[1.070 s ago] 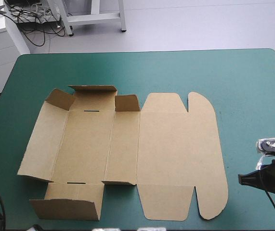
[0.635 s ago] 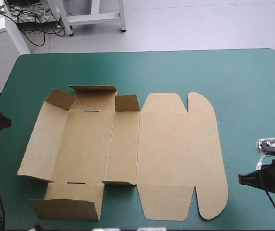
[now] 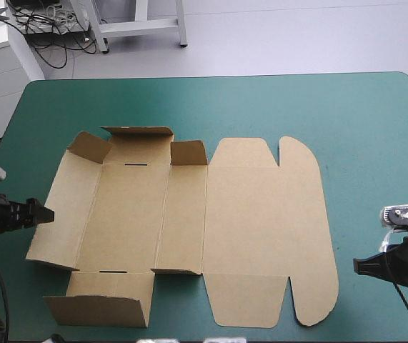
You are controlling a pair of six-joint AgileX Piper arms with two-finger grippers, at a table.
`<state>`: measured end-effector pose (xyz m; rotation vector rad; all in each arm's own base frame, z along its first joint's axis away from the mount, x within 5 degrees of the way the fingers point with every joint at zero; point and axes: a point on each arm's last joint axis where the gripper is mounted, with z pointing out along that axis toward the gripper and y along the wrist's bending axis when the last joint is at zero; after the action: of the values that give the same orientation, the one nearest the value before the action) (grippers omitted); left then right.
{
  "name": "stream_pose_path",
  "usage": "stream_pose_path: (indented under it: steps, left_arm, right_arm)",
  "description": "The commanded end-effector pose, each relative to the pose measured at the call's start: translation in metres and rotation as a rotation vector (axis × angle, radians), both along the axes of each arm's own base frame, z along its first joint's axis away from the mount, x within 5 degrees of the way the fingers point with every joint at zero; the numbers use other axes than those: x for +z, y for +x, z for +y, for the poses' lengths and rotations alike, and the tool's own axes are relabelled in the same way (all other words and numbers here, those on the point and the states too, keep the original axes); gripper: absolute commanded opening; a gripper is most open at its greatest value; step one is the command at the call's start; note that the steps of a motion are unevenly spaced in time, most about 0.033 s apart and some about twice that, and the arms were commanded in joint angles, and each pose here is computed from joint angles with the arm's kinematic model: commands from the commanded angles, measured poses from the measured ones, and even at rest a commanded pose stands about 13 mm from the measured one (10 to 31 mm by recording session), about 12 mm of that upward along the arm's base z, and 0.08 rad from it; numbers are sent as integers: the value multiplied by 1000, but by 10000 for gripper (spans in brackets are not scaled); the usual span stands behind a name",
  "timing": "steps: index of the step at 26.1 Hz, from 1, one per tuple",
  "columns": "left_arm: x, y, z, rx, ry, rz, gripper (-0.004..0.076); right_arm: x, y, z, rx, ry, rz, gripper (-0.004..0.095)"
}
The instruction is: Fold the box
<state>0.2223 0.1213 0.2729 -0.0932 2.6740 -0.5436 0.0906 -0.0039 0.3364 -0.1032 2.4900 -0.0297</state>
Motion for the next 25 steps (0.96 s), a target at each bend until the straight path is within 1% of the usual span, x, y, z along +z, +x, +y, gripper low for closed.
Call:
stream_pose_path:
  steps: [1,4,6,8,11,15,19,22,25]
  left_arm:
    - [-3,-2,-9,-16,-59,-7,609]
    - [-16,1,-11,-21,-102,26,564]
    - [-19,6,-19,-57,-135,43,540]
    - [-21,11,-28,-103,-137,56,527]
    - [-28,15,-38,-175,-113,99,524]
    - [-34,19,-45,-190,-139,144,524]
    - [-34,20,-48,-188,-151,153,519]
    - [-35,20,-49,-198,-136,167,453]
    - [-37,19,-48,-189,-109,195,284]
  right_arm:
    - [10,3,0,1,-7,-72,-20]
    - [10,3,0,1,-7,-72,-20]
    - [10,3,0,1,-7,-71,-20]
    - [10,3,0,2,-6,-69,-20]
    - [10,3,1,4,2,-70,-20]
    - [10,3,1,4,2,-70,-21]
    - [10,3,1,4,2,-70,-20]
    - [10,3,1,3,1,-72,-20]
    - [10,3,1,3,1,-72,-20]
